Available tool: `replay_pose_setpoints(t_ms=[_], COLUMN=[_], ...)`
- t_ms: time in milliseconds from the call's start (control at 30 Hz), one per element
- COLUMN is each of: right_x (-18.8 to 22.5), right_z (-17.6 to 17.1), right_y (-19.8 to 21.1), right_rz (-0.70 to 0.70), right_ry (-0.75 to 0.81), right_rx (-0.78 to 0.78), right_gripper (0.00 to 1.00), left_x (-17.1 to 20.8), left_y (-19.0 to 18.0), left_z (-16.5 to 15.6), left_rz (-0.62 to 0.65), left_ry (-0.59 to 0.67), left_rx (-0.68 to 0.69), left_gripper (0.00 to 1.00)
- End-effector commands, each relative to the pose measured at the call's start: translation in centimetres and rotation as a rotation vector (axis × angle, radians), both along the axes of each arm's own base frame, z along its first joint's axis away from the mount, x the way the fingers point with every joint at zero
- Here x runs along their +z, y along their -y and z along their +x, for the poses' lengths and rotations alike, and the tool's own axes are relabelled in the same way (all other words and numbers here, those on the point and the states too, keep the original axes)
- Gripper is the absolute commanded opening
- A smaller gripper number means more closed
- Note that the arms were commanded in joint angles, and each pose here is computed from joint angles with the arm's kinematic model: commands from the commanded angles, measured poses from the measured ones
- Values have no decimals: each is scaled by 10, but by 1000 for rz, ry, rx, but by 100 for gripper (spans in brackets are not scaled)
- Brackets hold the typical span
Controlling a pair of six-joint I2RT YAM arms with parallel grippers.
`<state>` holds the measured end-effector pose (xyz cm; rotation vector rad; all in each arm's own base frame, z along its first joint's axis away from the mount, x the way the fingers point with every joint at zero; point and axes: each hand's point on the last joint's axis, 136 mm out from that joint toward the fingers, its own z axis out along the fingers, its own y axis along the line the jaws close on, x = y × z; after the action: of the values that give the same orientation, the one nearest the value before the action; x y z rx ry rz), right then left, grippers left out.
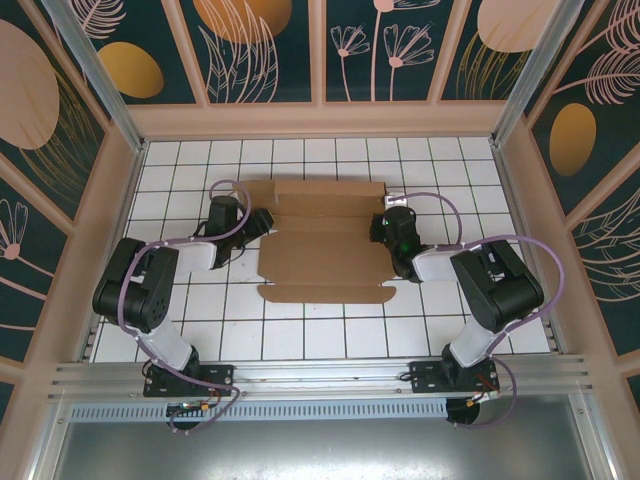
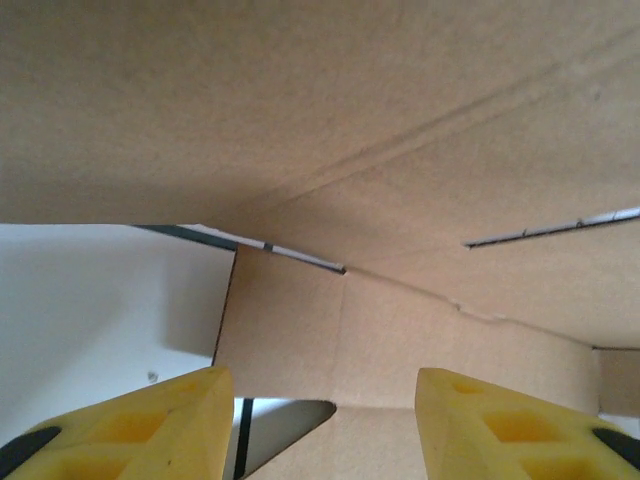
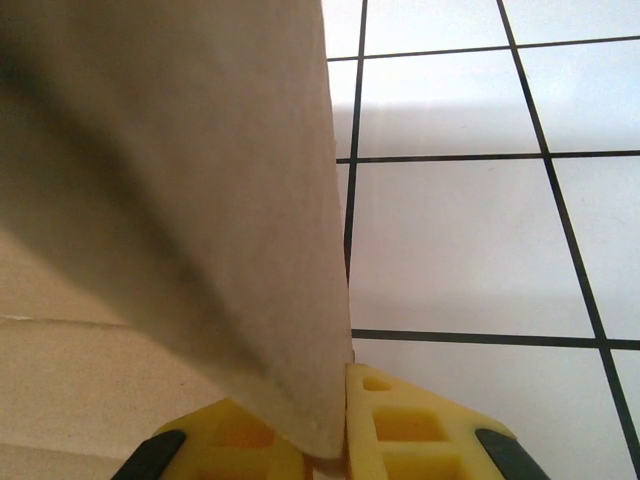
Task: Fold the paper box
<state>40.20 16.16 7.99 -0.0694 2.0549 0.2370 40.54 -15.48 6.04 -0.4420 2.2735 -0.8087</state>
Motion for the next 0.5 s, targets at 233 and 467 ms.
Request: replay_pose_setpoints(t_ms=[233,467], right_x=[17,20], right_z=[-1,-2], right_y=[-1,-4], right_rz=[190,215], right_ry=[-9,-2], right_rx=[-19,0], right_gripper=[12,12], left_x=[11,16], left_y=[-13,-2], left_z=[-4,-5], left_rz=[-57,-102], left_ry=[70,91], left_rx=[110,51], left_gripper=[53,53])
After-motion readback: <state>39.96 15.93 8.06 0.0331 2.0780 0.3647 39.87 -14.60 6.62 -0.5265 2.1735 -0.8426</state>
